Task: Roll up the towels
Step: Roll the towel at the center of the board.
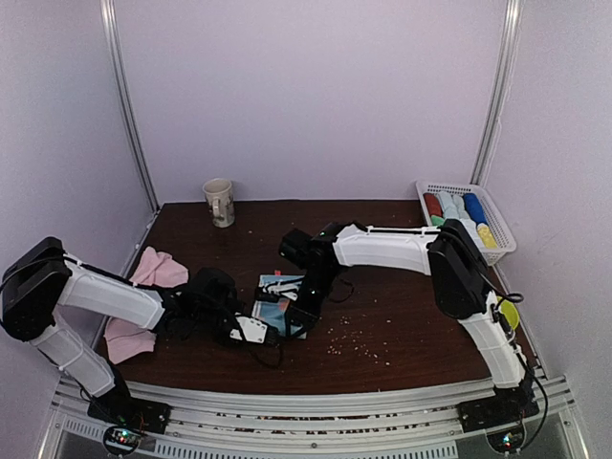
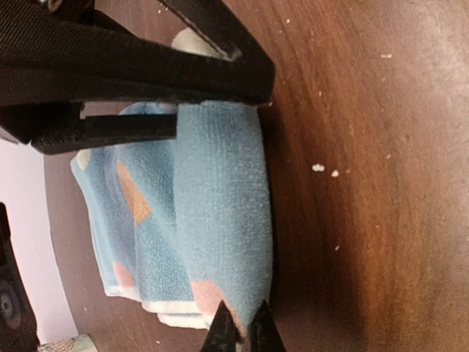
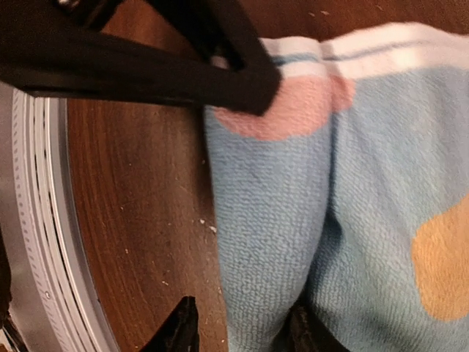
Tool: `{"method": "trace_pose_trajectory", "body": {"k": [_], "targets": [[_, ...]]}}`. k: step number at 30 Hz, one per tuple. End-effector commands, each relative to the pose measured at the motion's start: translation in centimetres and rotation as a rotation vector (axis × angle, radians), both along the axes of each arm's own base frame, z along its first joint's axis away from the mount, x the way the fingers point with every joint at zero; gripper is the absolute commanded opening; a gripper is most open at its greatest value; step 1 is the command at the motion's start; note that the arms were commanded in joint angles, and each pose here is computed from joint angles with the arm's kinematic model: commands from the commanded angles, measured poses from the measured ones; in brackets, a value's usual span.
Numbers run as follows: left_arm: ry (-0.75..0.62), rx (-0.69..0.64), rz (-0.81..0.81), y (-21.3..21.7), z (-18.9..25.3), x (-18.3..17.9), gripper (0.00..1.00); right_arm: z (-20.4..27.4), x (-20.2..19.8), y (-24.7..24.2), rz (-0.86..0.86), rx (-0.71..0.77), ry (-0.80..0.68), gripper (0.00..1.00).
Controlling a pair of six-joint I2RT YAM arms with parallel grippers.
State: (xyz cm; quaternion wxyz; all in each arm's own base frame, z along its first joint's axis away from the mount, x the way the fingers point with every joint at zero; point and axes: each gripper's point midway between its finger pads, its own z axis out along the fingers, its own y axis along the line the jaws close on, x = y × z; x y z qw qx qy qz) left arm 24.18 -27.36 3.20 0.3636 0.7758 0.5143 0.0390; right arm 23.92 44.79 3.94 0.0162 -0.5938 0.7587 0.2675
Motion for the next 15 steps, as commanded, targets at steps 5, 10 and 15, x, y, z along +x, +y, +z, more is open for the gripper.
{"method": "trace_pose_trajectory", "body": {"k": [5,10,15], "targets": [[0.287,0.041,0.032,-0.3,-0.8,-2.6,0.0,3.3,3.9,-3.5,-0.137,0.004,-0.23,0.54],[0.401,0.05,0.059,-0.3,-1.5,-3.3,0.0,4.0,3.6,-5.6,-0.156,0.012,-0.322,0.55],[0.549,0.023,0.091,-0.2,-1.4,-3.0,0.0,5.4,3.6,-7.5,-0.166,0.061,-0.465,0.56]]}}
